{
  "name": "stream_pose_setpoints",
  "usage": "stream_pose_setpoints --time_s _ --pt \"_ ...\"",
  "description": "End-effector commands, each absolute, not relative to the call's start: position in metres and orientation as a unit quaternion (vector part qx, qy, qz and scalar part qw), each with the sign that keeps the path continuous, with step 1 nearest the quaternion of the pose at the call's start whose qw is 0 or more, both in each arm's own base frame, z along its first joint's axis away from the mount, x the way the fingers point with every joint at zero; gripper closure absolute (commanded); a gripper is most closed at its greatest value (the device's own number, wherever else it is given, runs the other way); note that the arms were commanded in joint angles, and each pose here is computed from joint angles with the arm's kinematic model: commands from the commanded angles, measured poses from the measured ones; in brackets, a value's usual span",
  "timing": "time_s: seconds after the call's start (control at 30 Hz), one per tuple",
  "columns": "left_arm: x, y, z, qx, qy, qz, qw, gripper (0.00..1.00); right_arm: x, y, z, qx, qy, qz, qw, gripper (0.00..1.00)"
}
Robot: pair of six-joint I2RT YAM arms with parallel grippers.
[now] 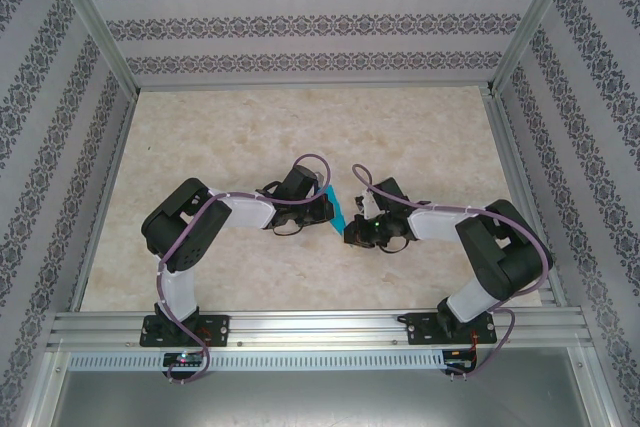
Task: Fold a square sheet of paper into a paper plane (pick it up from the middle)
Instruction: Fold the wing for the fifth time at the center of the table.
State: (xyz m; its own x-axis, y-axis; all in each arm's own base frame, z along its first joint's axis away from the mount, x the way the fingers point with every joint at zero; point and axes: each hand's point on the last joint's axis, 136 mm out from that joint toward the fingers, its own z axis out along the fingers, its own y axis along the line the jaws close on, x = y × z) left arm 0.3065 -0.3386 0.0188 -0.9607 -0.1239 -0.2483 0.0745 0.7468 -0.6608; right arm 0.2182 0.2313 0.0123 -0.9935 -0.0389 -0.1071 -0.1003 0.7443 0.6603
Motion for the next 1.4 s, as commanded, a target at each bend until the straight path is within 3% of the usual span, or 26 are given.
stream_pose_setpoints --time_s 0.0,0.33,0.63,0.93,1.37 --pt "0.287 -0.308 -0.021 -0.027 0.953 -0.281 0.108 0.93 0.18 0.206 -0.012 -0.017 0.95 0.31 -0.019 0.89" --pt "0.286 -0.311 -0.018 -0.023 0.951 -0.289 0.109 0.93 0.227 0.227 0.056 -0.048 0.929 0.352 0.099 0.88" --pt "0.286 -0.313 -0.014 -0.019 0.949 -0.296 0.111 0.92 0.245 0.245 0.032 -0.053 0.93 0.356 0.069 0.91" --pt "0.292 -0.32 -0.002 -0.003 0.946 -0.303 0.12 0.92 0.225 0.228 0.002 -0.042 0.945 0.323 0.038 0.92" --pt "0.296 -0.344 0.072 0.045 0.902 -0.394 0.173 0.84 0.216 0.215 -0.022 -0.025 0.959 0.283 0.012 0.94"
